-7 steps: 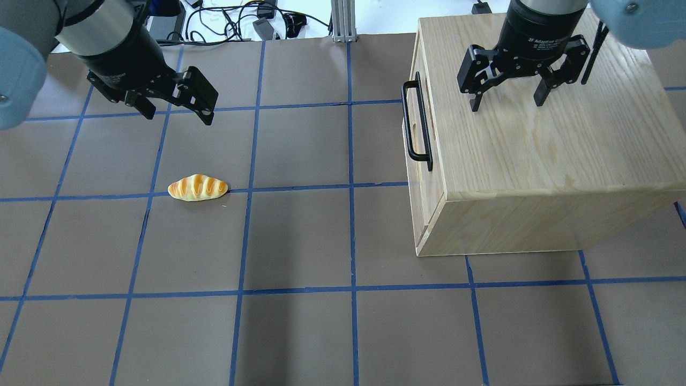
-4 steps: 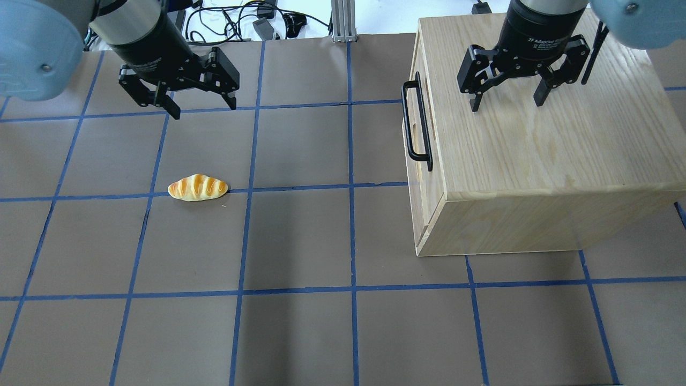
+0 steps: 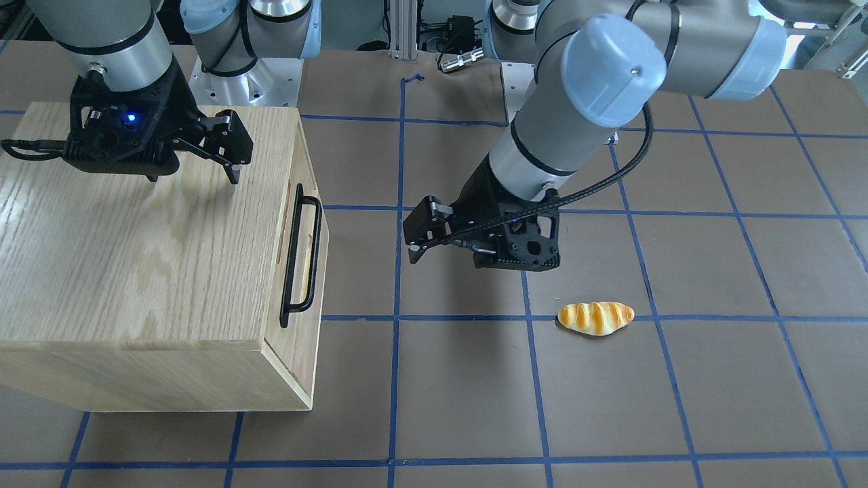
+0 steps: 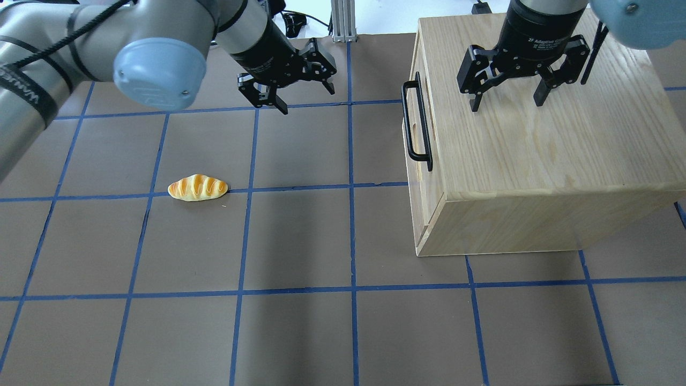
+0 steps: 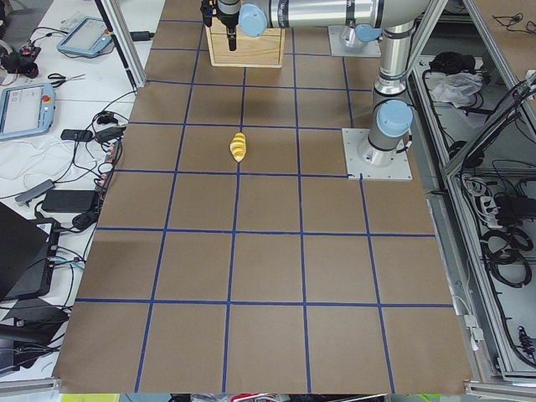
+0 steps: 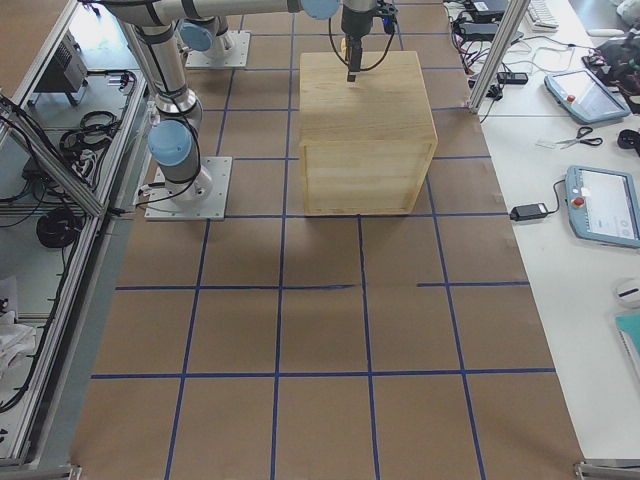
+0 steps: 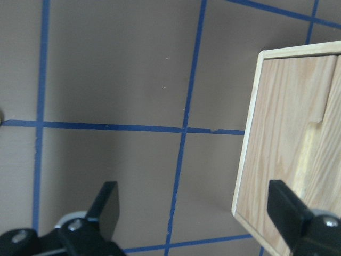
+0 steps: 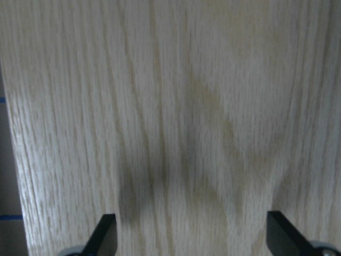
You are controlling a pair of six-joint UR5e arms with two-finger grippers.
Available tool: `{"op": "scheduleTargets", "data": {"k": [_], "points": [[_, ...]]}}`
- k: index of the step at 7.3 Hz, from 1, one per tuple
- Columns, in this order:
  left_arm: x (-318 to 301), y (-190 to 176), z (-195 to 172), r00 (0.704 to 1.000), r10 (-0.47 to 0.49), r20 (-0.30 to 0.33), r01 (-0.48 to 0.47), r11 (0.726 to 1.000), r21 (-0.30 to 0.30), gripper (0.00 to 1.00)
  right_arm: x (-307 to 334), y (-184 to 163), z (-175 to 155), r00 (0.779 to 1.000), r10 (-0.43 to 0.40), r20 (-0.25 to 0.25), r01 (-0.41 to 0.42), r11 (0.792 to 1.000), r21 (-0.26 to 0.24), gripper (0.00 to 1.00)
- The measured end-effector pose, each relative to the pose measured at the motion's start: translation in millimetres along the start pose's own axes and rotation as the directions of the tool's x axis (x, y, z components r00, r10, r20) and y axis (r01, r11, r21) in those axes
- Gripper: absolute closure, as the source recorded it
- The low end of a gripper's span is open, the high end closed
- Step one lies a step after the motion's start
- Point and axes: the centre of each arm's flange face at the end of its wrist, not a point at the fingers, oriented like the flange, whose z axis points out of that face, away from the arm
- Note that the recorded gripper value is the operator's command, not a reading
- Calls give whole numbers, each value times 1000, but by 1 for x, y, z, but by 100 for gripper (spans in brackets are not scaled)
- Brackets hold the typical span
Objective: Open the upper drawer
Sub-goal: 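Reach the left gripper to the black drawer handle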
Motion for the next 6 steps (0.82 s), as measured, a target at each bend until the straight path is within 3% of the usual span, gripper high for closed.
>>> {"op": "scheduleTargets", "data": {"k": [2, 4, 6], "points": [[32, 5, 31, 998, -20, -57, 20, 1000, -9, 0, 0, 0, 0, 1000, 0, 0, 0, 1000, 0, 0], [61, 20, 62, 997, -3, -75, 1, 1000, -28, 0, 0, 0, 0, 1000, 1, 0, -1, 1000, 0, 0], [72, 27, 73, 995, 2, -104, -7, 998, -55, 0, 0, 0, 0, 1000, 1, 0, -1, 1000, 0, 0]]}}
